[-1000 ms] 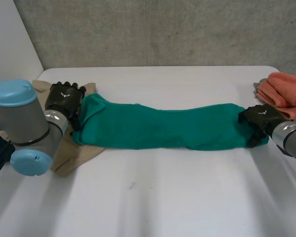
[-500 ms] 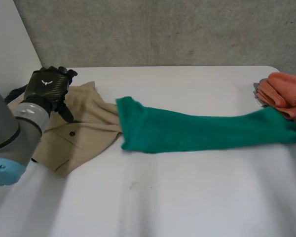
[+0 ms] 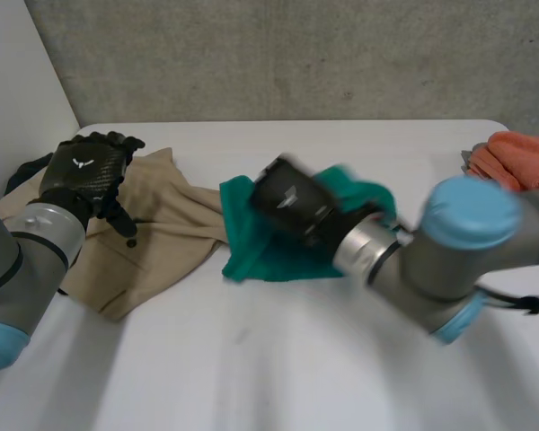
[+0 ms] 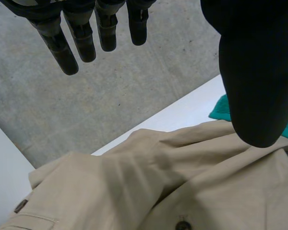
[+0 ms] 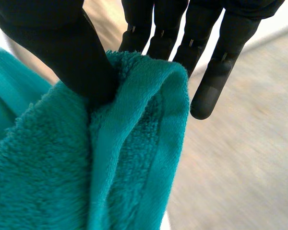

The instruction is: Fold the laundry.

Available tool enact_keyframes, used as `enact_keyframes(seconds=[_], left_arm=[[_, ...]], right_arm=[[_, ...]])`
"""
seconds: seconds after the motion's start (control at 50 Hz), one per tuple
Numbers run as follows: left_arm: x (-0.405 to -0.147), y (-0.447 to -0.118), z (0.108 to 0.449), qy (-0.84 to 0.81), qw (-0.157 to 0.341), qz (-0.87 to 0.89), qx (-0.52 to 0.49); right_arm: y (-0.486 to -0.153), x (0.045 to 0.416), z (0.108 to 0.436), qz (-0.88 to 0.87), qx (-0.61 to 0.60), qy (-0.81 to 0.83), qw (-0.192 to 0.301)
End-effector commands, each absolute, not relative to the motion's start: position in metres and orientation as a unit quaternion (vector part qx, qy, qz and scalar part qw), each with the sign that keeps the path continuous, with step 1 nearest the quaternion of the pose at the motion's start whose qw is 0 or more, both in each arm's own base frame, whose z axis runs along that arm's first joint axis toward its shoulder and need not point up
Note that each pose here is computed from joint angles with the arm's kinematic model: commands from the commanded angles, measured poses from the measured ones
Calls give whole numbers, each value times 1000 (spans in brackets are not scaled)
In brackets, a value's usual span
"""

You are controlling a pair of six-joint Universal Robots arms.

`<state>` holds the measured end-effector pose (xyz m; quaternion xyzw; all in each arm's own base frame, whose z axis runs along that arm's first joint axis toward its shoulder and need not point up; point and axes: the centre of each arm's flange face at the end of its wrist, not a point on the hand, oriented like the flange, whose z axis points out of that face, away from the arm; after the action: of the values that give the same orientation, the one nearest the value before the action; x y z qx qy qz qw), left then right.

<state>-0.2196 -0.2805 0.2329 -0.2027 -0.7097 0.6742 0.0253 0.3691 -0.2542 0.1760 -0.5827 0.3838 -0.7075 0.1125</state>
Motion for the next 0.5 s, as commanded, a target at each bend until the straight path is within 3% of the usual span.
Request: enact_keyframes(seconds=[0.02, 0.08, 0.12, 0.22, 0.28, 0.36, 0.5], left_arm=[[-226, -275, 228, -711, 29, 670, -210], [-230, -276, 230, -707, 32, 674, -213], [-233, -278, 233, -701, 35, 679, -214], [-254, -275, 242, -680, 56, 693, -232], [-268, -271, 245, -672, 73, 695, -244], [-297, -258, 242, -659, 104, 691, -277], [-356, -223, 224, -629, 184, 666, -356]], right_arm=[[-232, 396, 144, -668, -623, 393, 106], [-250, 385, 163, -677, -579, 449, 66], [-258, 376, 171, -681, -552, 477, 66], [-263, 347, 206, -680, -468, 546, 143], [-270, 329, 216, -678, -428, 575, 160], [-287, 302, 211, -663, -372, 629, 165], [-303, 263, 183, -613, -330, 713, 87]])
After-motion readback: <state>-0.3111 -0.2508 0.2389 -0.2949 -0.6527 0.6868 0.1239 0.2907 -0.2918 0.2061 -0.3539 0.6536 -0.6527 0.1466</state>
